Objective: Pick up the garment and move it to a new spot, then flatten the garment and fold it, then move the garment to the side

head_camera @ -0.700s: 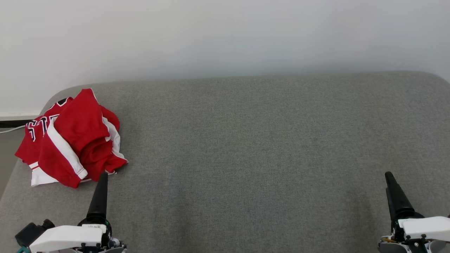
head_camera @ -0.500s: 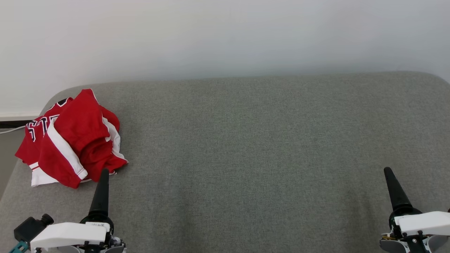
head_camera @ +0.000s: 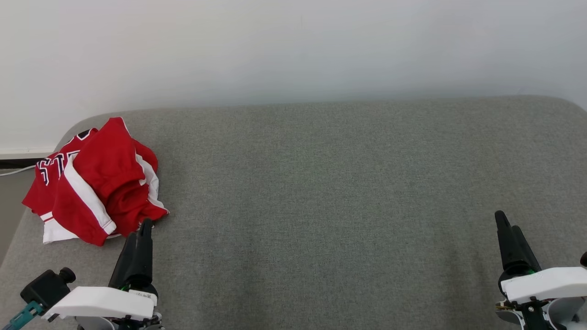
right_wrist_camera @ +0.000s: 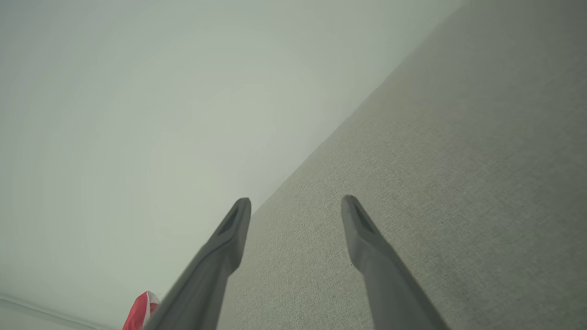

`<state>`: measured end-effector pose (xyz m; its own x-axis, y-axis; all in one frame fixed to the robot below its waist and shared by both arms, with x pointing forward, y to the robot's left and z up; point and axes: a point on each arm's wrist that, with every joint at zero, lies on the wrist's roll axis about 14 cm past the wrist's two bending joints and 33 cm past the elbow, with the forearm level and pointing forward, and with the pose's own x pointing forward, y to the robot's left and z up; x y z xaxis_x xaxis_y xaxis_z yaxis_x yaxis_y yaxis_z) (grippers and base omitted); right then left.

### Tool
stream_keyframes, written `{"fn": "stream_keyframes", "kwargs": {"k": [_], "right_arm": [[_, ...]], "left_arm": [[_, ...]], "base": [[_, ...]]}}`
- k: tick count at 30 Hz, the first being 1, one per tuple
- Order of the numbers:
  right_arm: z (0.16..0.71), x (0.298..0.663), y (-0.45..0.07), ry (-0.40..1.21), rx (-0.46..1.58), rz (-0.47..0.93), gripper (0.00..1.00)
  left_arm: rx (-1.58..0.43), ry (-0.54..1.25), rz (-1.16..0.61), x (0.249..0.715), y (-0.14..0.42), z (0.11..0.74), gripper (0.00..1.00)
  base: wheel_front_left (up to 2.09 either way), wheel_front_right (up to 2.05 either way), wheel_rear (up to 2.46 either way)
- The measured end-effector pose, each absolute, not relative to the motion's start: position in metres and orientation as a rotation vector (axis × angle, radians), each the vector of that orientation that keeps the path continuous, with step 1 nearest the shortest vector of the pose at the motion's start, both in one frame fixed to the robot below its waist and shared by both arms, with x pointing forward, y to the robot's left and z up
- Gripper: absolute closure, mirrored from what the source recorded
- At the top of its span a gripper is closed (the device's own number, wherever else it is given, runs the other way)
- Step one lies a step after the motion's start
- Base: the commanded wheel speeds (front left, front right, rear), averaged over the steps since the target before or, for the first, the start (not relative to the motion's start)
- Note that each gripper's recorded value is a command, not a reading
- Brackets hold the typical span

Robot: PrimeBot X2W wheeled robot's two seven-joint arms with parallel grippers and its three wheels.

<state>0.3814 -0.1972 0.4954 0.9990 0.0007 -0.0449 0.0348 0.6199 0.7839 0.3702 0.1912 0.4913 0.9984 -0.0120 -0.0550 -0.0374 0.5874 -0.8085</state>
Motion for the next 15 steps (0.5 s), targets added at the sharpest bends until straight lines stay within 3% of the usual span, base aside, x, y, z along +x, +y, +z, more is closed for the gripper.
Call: {"fn": "stream_keyframes", "kwargs": {"k": [15], "right_arm": [[0.509,0.383,-0.193,0.004,0.645,0.021,0.00]], "left_arm": [[-0.712,0.049,0.015,0.372,0.194,0.493,0.00]], "base": [[0.00,0.00,0.00]]}}
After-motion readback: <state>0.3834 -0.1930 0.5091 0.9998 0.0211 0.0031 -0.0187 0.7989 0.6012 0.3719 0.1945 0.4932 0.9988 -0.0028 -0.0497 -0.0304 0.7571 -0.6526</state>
